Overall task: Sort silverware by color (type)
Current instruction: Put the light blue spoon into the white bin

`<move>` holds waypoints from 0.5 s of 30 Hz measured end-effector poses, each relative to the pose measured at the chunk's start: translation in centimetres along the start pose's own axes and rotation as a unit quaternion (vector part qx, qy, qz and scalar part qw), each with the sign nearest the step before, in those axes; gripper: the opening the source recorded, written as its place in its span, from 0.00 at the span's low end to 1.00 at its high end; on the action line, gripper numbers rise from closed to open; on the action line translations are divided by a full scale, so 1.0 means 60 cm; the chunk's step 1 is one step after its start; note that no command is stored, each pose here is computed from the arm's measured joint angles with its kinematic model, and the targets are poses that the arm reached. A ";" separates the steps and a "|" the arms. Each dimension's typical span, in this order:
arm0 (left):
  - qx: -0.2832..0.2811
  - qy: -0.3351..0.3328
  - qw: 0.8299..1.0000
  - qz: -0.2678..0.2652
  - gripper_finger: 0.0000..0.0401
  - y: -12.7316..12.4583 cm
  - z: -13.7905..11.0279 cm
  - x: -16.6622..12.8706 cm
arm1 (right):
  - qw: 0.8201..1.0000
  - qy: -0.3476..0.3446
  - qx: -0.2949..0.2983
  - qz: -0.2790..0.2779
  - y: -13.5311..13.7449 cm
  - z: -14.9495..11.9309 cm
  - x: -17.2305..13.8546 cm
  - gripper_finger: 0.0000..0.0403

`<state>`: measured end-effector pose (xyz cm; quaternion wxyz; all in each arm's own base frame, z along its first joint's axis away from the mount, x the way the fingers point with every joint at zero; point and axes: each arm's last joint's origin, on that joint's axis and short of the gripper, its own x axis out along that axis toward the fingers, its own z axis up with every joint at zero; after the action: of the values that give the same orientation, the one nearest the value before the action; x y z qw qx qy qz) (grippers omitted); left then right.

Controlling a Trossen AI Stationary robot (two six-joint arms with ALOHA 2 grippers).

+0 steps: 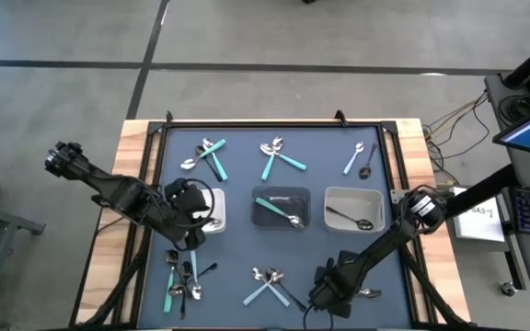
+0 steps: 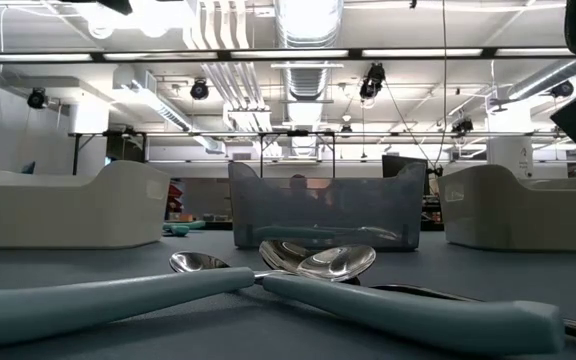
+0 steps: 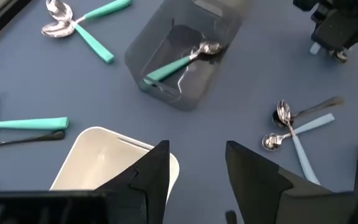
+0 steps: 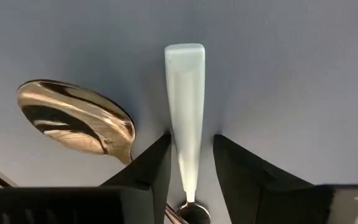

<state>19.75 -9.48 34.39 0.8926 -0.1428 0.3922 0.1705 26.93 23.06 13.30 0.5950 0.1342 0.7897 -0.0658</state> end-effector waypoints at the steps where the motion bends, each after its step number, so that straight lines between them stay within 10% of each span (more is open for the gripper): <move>1: -0.001 -0.001 1.000 -0.001 0.35 0.000 0.001 -0.001 | 1.000 0.001 0.000 -0.001 0.000 0.000 0.002 0.26; 15: 0.003 -0.007 1.000 0.013 0.35 0.002 -0.003 0.004 | 0.999 -0.021 0.014 -0.044 -0.011 -0.002 -0.003 0.07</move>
<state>19.76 -9.40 34.11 0.8935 -0.1340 0.3880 0.1821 26.66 22.46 13.46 0.6057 0.1060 0.7814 -0.1060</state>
